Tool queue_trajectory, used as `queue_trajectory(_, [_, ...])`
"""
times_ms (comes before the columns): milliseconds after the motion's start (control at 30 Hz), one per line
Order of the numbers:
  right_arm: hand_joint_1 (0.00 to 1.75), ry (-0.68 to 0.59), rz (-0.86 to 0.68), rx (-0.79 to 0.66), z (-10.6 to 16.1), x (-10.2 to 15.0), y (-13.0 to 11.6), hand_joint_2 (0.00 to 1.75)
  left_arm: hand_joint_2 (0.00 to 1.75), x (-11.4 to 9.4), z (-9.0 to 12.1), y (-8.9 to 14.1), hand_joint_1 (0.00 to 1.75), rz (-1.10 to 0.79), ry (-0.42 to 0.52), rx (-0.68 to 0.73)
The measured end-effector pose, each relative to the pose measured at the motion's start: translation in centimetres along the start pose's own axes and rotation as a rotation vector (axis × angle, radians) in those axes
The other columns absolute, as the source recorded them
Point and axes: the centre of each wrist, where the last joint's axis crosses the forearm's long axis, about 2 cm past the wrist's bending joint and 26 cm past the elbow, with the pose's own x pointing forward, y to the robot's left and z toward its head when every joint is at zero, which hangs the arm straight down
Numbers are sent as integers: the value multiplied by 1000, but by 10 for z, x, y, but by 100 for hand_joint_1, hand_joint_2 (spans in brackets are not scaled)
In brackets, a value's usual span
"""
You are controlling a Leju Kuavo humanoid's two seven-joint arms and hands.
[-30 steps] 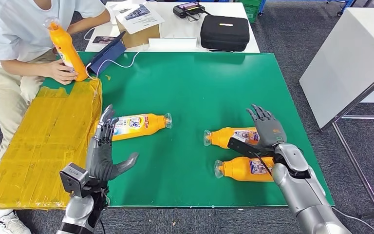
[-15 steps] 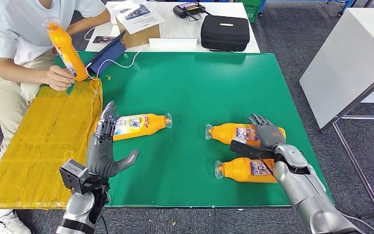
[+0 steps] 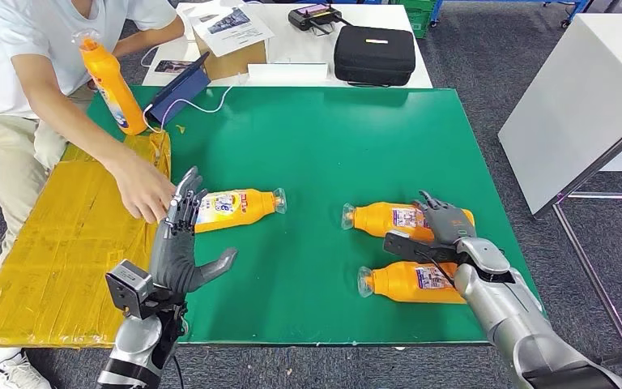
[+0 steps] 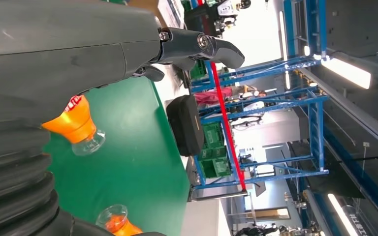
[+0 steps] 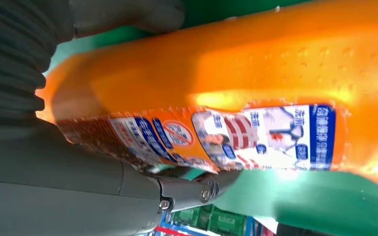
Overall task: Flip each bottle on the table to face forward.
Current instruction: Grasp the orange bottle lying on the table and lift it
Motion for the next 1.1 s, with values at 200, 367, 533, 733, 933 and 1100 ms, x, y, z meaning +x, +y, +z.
queue_trajectory(200, [175, 3, 6, -17, -2, 1, 0, 175, 175, -1, 0, -1, 0, 6, 5, -1])
queue_trajectory(367, [175, 10, 7, -65, -3, 4, 0, 175, 175, -2, 1, -1, 0, 6, 9, -1])
queue_trajectory(533, [175, -63, -97, -309, 7, 33, 11, 175, 175, -2, 4, -3, 0, -14, 40, -8])
queue_trajectory(733, [175, -186, -374, -656, 37, 87, 4, 175, 175, -3, 2, -13, 0, -26, 78, -53])
queue_trajectory(933, [175, -263, -565, -828, 61, 110, -8, 175, 175, -4, -3, -25, 0, 9, 105, -104])
queue_trajectory(1100, [175, -345, -725, -789, 70, 126, -9, 175, 175, -5, -6, -30, 0, 29, 111, -130])
